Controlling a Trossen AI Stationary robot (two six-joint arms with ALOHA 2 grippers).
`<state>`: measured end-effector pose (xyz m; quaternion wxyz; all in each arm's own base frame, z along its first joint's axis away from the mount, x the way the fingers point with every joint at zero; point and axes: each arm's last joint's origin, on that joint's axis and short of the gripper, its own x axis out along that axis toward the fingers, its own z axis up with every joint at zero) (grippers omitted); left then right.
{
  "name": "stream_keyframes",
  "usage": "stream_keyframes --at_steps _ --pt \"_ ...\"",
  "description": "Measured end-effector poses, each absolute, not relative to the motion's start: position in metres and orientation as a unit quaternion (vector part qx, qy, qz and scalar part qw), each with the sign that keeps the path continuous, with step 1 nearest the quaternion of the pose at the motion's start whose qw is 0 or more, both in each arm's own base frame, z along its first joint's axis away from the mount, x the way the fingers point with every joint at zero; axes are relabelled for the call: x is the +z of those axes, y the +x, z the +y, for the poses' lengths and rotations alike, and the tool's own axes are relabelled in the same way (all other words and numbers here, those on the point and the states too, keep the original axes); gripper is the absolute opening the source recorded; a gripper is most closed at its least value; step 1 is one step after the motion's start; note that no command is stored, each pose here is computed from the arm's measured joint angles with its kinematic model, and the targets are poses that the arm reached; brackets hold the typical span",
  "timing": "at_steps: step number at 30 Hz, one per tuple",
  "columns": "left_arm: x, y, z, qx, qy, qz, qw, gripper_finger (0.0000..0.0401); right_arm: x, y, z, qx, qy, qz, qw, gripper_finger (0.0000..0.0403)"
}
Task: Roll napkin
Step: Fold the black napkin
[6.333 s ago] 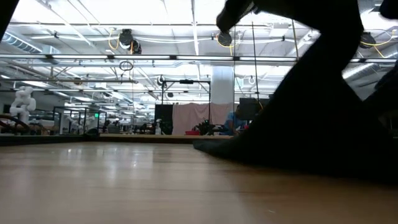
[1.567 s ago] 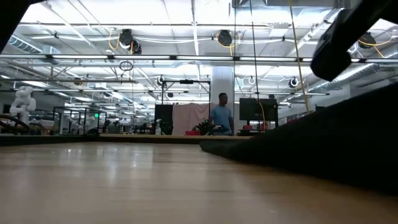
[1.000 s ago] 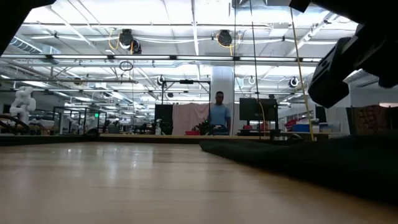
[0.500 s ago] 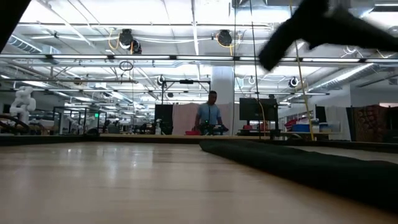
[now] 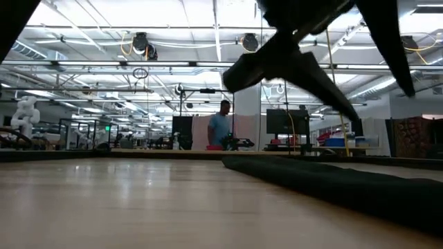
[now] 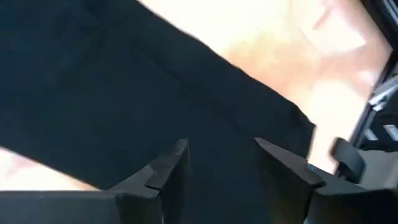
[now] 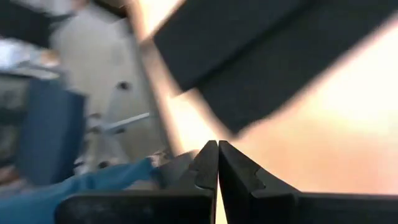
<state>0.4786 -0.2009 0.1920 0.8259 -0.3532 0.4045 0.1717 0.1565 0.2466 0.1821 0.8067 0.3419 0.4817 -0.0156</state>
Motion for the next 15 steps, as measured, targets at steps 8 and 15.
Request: stream_keyframes --at_steps 8,15 --pt "0.249 0.455 -0.171 0.185 -0.297 0.429 0.833 0.0178 0.209 0.193 0.167 -0.109 0.319 0.492 0.803 0.0004" --pt "0.270 0.426 -0.173 0.208 -0.229 0.449 0.838 0.0178 0.185 0.232 0.116 -0.123 0.412 0.424 0.797 0.0004"
